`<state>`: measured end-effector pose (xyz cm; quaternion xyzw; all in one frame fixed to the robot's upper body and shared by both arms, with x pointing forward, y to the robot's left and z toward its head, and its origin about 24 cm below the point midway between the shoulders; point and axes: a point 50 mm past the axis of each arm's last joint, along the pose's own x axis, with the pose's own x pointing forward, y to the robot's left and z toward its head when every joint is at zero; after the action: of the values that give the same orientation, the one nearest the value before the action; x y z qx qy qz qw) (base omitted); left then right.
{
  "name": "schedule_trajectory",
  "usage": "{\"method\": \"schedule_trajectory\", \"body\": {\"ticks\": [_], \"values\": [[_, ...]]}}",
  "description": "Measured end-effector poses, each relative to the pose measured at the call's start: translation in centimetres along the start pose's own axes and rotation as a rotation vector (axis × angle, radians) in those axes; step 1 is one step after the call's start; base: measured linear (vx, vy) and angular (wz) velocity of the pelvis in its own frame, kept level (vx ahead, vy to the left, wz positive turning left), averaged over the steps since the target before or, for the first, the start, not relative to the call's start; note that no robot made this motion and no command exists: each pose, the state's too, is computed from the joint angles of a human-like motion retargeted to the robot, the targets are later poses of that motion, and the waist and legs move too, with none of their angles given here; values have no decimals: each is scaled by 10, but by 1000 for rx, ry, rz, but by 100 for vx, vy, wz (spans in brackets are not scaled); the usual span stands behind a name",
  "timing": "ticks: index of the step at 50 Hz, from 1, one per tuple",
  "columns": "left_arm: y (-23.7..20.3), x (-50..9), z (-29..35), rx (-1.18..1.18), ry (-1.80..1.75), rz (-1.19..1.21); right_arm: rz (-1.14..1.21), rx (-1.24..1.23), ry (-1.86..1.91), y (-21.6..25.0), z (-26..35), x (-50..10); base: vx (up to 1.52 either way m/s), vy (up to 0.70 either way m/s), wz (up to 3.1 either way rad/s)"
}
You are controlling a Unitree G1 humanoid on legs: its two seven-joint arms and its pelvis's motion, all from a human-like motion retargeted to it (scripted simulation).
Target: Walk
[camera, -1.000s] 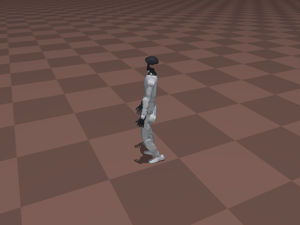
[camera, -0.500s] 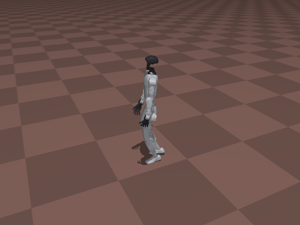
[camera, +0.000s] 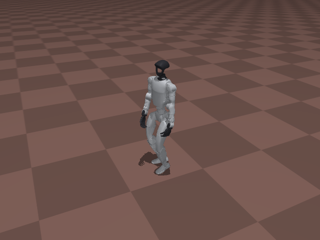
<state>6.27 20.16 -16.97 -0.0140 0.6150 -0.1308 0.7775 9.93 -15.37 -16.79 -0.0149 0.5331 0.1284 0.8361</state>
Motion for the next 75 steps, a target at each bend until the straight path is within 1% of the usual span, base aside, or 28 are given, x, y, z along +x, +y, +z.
{"method": "schedule_trajectory", "body": {"ticks": [7, 12, 18, 25, 33, 39, 45, 50, 56, 61, 69, 75], "values": [[-1, 0, 2, -13, 4, -21, 11, -48, -47, 2, 17, 3, 17, 5, 184], [0, 1, 13, 52, -18, -41, 21, -3, -4, 4, -1, 0, 14, -7, 228], [2, 3, 46, 141, -115, -15, -30, 60, 29, -5, -14, -5, 2, -14, 239], [-5, 5, 77, 187, -205, 32, -115, 50, 18, -20, -7, -6, -4, -9, 203], [1, 4, 64, 136, -195, 94, -94, -10, -50, -12, 16, 1, 4, 6, 166], [8, 2, 44, 48, -159, 119, -47, -49, -81, -4, 32, 5, 16, 15, 127], [8, 1, 28, -23, -131, 120, -58, -26, -69, -17, 38, 4, 24, 18, 141], [8, 2, 30, 1, -130, 147, -77, -11, -81, -27, 49, 4, 30, 12, 150], [4, 4, 39, 81, -153, 165, -108, 28, -57, -33, 44, 2, 35, 1, 73], [2, 4, 43, 94, -176, 175, -127, 88, -48, -34, 38, 1, 33, -10, -4], [-2, 5, 24, 0, -151, 164, -152, 223, -22, -27, 16, 0, 42, -18, -40], [10, 0, 27, -65, -196, 194, -175, 258, -20, -27, 12, -1, 41, -14, -24]]}}
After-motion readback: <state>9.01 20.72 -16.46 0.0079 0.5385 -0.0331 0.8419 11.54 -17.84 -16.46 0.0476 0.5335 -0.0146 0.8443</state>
